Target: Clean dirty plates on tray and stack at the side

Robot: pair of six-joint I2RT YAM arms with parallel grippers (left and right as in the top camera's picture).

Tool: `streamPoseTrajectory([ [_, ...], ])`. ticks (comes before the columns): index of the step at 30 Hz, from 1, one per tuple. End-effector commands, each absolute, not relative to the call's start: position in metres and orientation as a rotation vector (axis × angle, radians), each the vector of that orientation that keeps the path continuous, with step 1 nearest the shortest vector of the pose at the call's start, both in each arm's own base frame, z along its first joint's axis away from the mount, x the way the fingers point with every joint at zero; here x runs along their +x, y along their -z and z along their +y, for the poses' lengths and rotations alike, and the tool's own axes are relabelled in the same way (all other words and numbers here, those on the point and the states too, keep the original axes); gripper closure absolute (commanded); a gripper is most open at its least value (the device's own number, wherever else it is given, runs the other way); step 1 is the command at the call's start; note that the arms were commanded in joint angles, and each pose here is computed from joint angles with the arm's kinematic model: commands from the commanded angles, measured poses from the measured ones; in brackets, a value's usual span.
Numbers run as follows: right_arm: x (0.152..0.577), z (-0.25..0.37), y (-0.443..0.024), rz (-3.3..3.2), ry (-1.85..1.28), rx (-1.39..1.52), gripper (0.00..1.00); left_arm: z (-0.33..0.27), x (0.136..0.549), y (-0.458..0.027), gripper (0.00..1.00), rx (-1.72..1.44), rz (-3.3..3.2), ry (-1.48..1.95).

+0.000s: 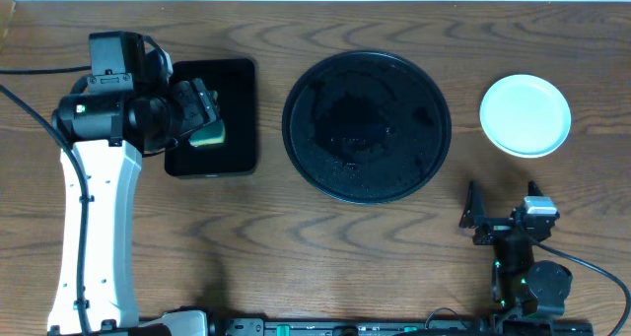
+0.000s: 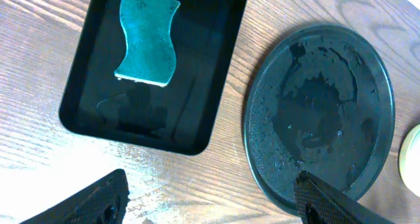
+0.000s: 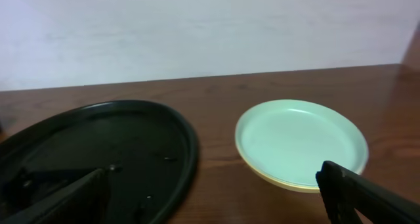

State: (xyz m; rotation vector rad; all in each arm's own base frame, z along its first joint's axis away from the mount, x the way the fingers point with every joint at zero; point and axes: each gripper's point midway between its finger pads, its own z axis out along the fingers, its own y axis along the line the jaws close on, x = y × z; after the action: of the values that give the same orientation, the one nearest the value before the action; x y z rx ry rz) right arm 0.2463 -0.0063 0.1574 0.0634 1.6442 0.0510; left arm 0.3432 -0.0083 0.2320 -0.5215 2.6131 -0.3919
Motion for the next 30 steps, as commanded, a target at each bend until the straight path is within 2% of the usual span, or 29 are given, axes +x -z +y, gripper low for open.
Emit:
streamPoseTrajectory([
  [1, 0.245, -0.018, -0.156, 1.646, 0.009, 0.101, 0.01, -0.007, 0.344, -0.233, 0.19, -0.532, 2.610, 0.394],
  [26, 0.246, -0.017, -0.157, 1.642, 0.002, 0.095, 0.01, -0.007, 0.344, -0.233, 0.19, -0.533, 2.611, 0.390],
  [30, 0.246, -0.017, -0.157, 1.642, 0.002, 0.095, 0.01, 0.009, 0.336, -0.226, 0.19, -0.578, 2.641, 0.257],
])
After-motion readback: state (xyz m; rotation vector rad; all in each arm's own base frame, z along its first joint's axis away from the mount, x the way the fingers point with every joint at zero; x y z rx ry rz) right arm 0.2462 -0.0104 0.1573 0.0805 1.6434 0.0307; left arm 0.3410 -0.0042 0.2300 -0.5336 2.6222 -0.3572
